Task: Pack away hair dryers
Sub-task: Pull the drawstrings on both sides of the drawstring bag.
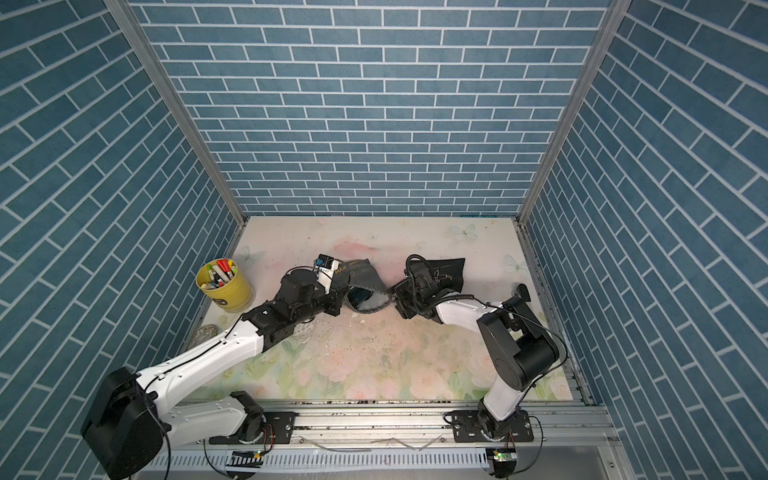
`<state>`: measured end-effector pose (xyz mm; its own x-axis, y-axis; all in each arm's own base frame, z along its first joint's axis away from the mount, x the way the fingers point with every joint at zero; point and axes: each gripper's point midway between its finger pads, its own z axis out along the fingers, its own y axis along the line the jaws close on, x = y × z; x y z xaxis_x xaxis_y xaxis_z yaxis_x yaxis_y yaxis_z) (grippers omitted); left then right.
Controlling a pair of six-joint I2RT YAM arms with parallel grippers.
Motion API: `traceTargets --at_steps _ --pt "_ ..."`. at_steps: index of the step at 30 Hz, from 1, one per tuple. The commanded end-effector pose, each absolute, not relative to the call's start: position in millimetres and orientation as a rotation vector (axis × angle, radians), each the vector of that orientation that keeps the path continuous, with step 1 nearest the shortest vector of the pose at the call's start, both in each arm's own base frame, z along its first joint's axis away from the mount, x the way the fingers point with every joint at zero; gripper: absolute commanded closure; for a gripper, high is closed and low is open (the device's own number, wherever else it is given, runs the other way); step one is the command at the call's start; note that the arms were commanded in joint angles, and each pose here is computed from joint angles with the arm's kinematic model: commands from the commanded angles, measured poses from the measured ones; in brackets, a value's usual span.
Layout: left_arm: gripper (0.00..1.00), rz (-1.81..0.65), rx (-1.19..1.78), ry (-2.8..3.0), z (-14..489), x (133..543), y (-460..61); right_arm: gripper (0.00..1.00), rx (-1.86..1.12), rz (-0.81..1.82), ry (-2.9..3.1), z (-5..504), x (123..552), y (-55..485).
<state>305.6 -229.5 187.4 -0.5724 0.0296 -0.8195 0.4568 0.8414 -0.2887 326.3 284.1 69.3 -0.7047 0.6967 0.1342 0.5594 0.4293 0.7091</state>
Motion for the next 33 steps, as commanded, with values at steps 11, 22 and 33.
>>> traceTargets --at_steps 11,22,33 --pt "1.00 -0.668 0.333 2.042 204 307 -233 0.45 1.276 1.068 2.470 44 328 289" --pt "1.00 -0.660 0.320 2.039 205 306 -230 0.69 1.287 1.048 2.465 38 326 288" --pt "1.00 -0.637 0.309 2.037 205 304 -224 1.00 1.253 1.093 2.429 48 330 289"
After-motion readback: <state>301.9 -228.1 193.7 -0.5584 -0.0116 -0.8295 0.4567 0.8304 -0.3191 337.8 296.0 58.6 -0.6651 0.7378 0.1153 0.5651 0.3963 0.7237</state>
